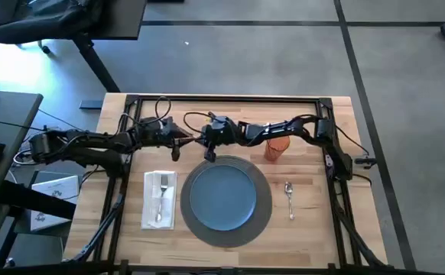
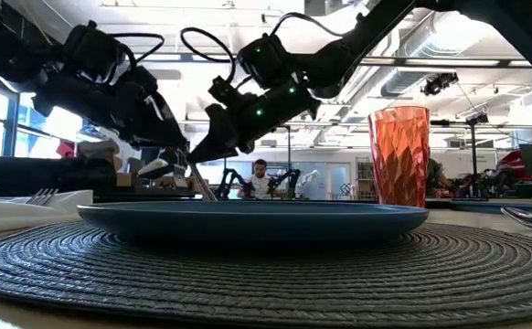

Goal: Set table place
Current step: Put the silver table knife to the right of the gray table mat

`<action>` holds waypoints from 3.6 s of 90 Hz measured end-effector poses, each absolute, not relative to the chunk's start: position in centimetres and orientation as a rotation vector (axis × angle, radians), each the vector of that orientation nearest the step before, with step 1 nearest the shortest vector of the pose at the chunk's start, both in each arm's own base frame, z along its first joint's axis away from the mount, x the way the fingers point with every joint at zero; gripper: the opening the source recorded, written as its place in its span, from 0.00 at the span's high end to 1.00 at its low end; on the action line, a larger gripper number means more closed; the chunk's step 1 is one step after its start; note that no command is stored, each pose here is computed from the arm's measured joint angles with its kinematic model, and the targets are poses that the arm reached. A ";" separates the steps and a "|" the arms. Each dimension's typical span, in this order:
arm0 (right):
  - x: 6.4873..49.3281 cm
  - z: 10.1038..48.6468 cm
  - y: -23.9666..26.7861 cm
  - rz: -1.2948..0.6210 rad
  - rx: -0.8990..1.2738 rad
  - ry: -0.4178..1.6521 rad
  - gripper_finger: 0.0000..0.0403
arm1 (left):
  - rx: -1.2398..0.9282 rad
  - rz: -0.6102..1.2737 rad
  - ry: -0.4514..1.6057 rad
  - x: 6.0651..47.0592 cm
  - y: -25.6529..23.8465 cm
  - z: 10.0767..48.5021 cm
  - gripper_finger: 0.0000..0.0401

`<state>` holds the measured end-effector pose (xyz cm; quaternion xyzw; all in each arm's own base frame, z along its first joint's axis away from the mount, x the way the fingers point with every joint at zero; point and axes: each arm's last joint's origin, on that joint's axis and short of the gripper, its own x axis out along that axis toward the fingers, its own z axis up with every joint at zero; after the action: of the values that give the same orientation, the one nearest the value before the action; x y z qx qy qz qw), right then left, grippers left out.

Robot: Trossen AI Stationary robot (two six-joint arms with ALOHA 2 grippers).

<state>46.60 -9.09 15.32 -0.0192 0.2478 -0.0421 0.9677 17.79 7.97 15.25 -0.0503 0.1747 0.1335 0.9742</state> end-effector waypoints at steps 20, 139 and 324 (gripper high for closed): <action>46.6 15.5 -9.1 -0.087 -0.043 0.491 1.00 | -0.080 0.268 0.299 18.0 8.0 15.7 0.99; 45.3 19.5 -7.5 0.470 0.093 0.409 0.63 | -0.025 -0.196 0.066 18.1 6.2 18.5 1.00; 38.4 25.5 5.1 -0.176 0.511 0.906 1.00 | -0.117 -0.017 0.292 17.8 5.5 16.7 0.65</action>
<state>38.36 5.06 25.46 0.2439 0.4324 -0.0838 0.8640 17.81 5.47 16.67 -0.0584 0.1454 -0.0085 0.9876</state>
